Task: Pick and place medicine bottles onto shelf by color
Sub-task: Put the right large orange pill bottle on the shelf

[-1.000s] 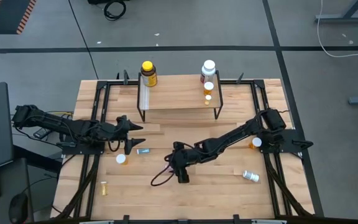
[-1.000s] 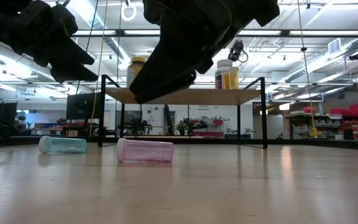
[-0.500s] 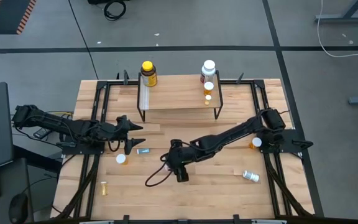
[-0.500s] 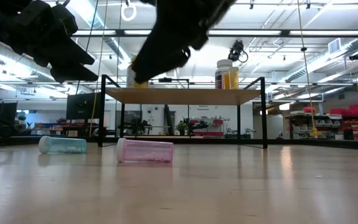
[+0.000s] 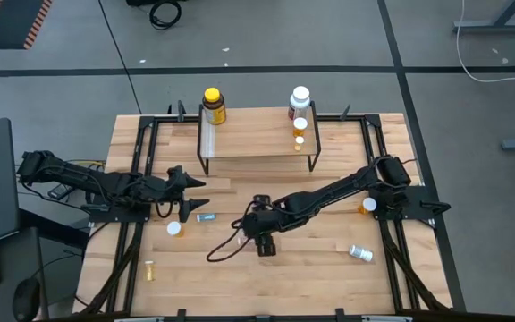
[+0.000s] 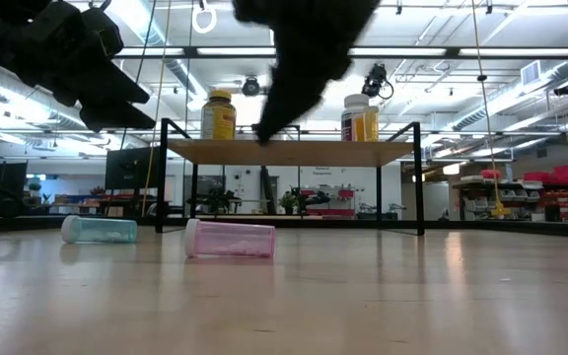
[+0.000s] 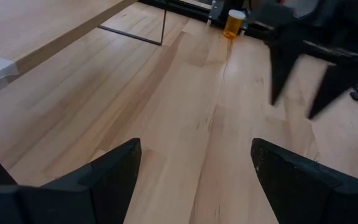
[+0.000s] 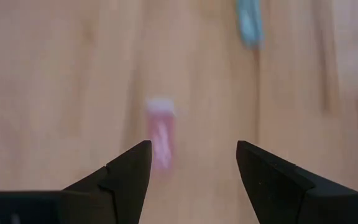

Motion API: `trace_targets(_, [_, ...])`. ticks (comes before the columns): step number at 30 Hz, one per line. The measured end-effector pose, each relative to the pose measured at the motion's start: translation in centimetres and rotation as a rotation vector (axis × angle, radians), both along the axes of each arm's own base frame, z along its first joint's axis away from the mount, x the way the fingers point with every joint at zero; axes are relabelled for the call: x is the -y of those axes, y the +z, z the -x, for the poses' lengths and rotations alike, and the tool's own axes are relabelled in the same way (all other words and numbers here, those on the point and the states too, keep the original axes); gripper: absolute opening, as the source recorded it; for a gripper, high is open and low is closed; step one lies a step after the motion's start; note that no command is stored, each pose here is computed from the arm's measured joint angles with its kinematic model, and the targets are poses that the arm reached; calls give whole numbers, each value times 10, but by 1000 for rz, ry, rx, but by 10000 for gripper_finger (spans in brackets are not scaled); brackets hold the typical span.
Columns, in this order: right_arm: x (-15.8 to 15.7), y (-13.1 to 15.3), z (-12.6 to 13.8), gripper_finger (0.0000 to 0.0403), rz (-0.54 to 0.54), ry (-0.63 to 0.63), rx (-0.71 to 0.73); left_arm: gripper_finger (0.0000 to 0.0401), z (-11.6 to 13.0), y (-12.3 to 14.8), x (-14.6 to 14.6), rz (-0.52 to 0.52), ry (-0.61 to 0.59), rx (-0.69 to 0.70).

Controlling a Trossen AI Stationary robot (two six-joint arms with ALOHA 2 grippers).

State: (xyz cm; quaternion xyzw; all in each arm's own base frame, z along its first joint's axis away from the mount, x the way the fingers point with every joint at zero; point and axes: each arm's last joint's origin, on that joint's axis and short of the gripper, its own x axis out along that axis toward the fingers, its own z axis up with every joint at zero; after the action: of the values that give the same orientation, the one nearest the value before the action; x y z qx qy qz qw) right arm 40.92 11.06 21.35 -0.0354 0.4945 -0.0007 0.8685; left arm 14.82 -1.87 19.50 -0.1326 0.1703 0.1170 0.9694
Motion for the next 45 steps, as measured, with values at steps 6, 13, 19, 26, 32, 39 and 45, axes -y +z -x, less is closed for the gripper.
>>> trace_targets(6, [10,-11,31,245,10,-202,-329,314,0,-1,0,-3,0,-14])
trace_targets(13, [21,-13,68,247,248,-392,-618,314,1,-3,0,-8,-1,-37])
trace_targets(19, [31,-12,96,267,331,-508,-664,314,2,-4,0,-9,-1,-44])
trace_targets(26, [45,-2,144,294,329,-661,-641,314,3,-7,1,-11,-12,-74])
trace_targets(32, [53,14,185,298,201,-870,-520,314,4,-6,7,-10,-47,-72])
trace_targets(39, [53,20,210,298,18,-1097,-484,314,5,-6,11,-11,-76,-72])
trace_targets(45, [53,0,219,298,13,-1192,-550,314,5,-6,12,-18,-88,-73])
